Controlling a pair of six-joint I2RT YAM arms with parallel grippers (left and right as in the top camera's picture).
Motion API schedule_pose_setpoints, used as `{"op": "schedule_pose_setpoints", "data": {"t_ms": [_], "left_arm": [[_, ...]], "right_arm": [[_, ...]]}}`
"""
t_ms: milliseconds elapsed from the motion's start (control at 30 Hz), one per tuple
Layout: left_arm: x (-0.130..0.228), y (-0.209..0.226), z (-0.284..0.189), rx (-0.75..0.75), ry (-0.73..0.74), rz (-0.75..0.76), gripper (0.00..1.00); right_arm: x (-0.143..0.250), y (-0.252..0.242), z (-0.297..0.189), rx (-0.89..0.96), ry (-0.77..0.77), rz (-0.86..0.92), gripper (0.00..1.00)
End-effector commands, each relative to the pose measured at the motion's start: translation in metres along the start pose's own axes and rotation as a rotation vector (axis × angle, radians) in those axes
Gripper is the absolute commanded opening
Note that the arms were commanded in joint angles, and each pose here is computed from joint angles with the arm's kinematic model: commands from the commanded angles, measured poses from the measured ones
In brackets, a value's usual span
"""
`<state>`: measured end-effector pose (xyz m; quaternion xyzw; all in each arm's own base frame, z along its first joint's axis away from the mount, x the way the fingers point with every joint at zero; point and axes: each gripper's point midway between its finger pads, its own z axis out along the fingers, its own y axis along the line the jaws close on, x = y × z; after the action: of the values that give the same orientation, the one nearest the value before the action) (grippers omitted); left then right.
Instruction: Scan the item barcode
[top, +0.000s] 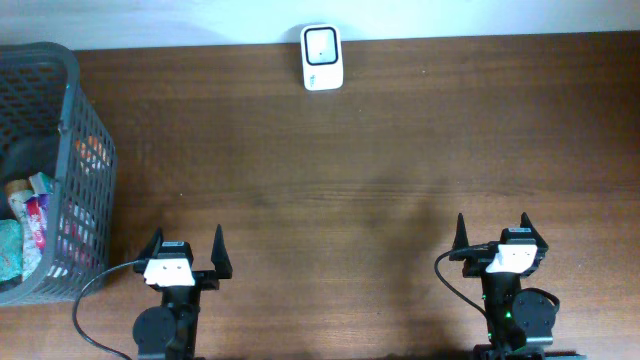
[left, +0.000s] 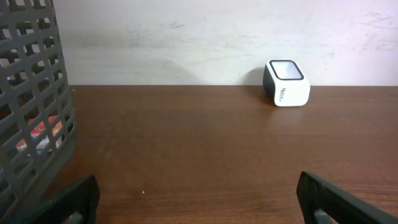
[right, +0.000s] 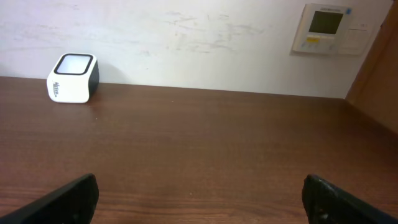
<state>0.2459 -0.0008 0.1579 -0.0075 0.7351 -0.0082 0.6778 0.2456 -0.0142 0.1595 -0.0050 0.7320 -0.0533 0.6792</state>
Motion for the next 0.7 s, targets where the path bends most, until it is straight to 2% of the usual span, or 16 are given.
{"op": "schedule_pose_setpoints", "data": {"t_ms": [0,333,367,467,567,667], "left_arm": [[0.002,0.001,0.000,-0.005,0.000,0.016,0.99],[0.002,0.001,0.000,-0.005,0.000,0.015,0.99],[-0.004,-0.005,0.000,0.031,-0.024,0.012,0.99],[-0.073,-0.017,-0.012,0.093,-0.311,0.026,0.99],[-0.167,-0.018,-0.067,0.096,-0.751,0.045,0.99],[-0.219,-0.009,-0.098,0.029,-0.876,0.043,0.99]], "right_arm": [[0.003,-0.001,0.000,0.012,0.005,-0.001,0.99],[0.003,-0.001,0.000,0.012,0.005,-0.001,0.99],[0.003,-0.001,0.000,0.012,0.005,-0.001,0.99],[0.003,-0.001,0.000,0.012,0.005,-0.001,0.99],[0.003,-0.001,0.000,0.012,0.005,-0.001,0.99],[0.003,-0.001,0.000,0.012,0.005,-0.001,0.99]]}}
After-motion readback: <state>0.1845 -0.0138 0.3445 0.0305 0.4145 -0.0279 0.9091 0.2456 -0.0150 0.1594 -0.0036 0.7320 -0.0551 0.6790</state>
